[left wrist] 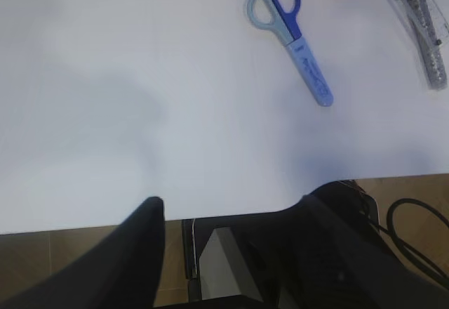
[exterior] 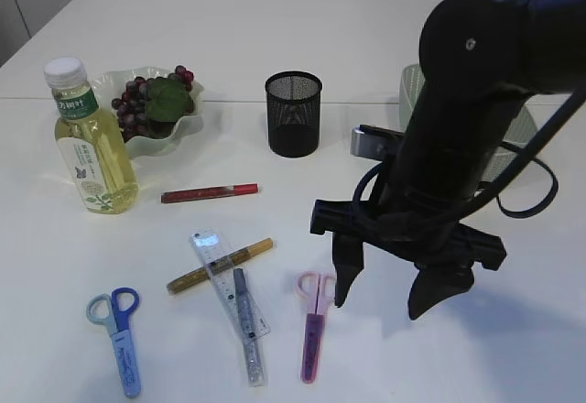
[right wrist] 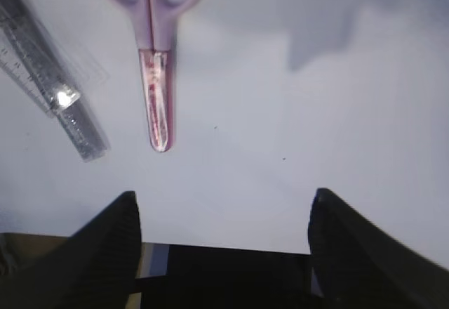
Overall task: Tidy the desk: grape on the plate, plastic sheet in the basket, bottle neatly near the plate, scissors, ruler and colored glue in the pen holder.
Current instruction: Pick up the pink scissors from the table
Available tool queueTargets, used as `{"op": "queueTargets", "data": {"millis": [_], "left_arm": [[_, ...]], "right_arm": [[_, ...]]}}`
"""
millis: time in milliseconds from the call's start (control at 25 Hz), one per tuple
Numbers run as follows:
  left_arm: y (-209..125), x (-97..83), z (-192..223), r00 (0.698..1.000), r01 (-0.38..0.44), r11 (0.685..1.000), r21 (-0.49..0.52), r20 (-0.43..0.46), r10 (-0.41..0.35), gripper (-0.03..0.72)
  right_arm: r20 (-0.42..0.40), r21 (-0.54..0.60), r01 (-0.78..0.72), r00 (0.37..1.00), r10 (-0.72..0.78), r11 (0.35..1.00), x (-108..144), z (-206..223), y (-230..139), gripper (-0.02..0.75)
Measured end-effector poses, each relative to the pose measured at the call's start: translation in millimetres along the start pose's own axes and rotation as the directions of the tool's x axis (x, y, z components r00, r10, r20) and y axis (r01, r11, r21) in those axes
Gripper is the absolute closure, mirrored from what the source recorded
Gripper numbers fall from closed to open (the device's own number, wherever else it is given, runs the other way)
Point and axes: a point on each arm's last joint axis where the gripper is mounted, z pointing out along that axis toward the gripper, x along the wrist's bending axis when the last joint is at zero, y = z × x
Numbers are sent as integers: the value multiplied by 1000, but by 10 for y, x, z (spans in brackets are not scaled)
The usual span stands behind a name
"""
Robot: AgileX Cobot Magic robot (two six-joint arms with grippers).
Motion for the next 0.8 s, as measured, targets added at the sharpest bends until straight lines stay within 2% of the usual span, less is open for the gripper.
{"op": "queueTargets", "data": {"millis": [200,400,800], "left_arm": [[-10,-13,1,1000,-18,1000,8,0,18,254],[-29,-8,1,1000,-19,999,30,-5,19,254],[-63,-2,-1,1000,-19,998,67,-11,20,254]], "right_arm": [[-56,40,4,998,-2,999,54,26,-21,163],[-63,44,4,998,-1,999,61,25,-24,163],[-94,-32,5,996,-8,999,90,25,45,163]]}}
